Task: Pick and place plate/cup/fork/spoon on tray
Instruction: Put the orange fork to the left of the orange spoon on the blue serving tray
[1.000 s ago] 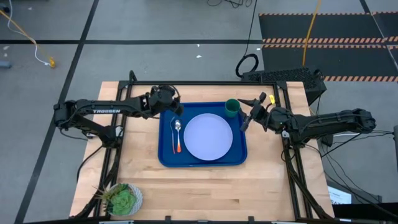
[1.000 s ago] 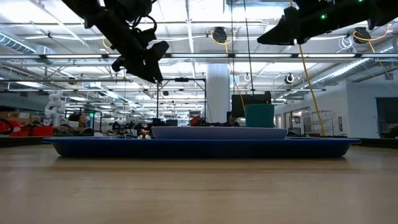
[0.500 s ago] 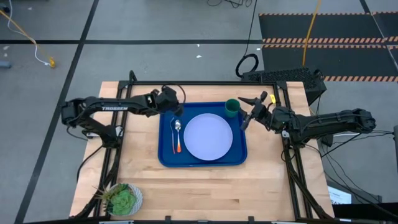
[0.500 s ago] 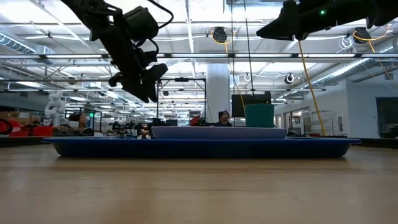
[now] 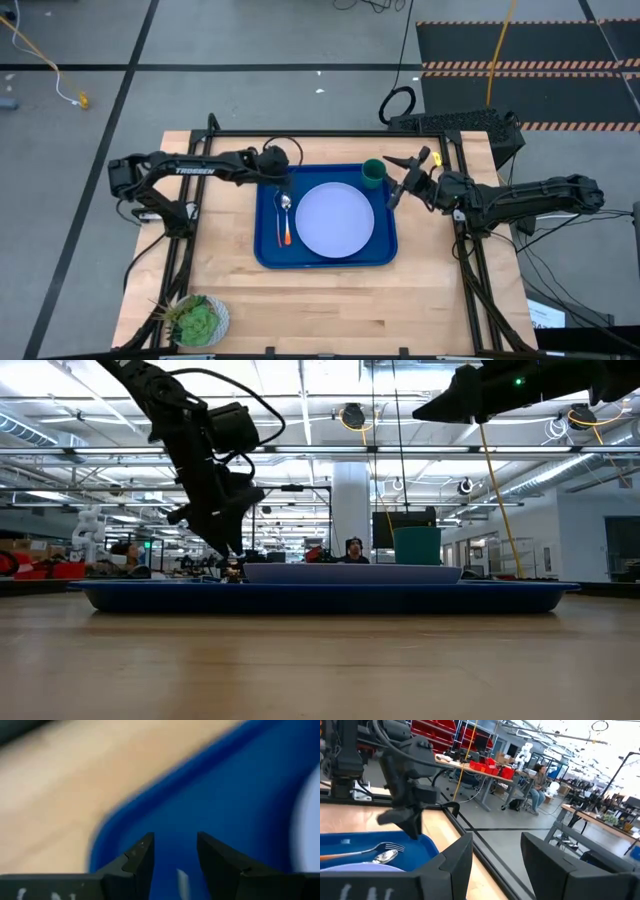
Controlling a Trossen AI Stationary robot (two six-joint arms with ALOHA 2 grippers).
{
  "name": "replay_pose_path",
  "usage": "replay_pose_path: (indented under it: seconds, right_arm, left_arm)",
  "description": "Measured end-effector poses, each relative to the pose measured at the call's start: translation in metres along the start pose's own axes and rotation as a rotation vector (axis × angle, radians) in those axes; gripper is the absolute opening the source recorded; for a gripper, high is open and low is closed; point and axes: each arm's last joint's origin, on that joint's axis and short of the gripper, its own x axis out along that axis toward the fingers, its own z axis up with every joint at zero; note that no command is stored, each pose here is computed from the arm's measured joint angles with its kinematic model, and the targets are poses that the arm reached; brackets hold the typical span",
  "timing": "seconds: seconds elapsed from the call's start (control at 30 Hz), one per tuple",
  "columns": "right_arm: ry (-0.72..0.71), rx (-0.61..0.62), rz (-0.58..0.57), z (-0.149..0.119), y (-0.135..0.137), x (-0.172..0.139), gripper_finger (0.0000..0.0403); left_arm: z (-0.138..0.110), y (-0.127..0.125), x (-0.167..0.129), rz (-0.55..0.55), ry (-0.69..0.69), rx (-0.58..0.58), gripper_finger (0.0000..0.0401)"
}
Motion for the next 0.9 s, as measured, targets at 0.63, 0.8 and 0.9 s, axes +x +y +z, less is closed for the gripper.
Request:
replay_pose_path:
  seconds: [0.63, 0.8, 0.9]
  right_arm:
    - [-0.079, -0.057, -0.039, 0.009, -0.005, 0.000, 0.0160]
    - [-0.081, -0.055, -0.040, 0.009, -0.005, 0.000, 0.0160]
    - [-0.082, -0.055, -0.040, 0.009, -0.005, 0.000, 0.0160]
  left_arm:
    - [-0.033, -0.024, -0.021, 0.078, 0.130, -0.030, 0.0099]
    - [-0.041, -0.033, -0.023, 0.060, 0.139, -0.003, 0.0093]
    - [-0.047, -0.036, -0.024, 0.059, 0.172, 0.019, 0.0093]
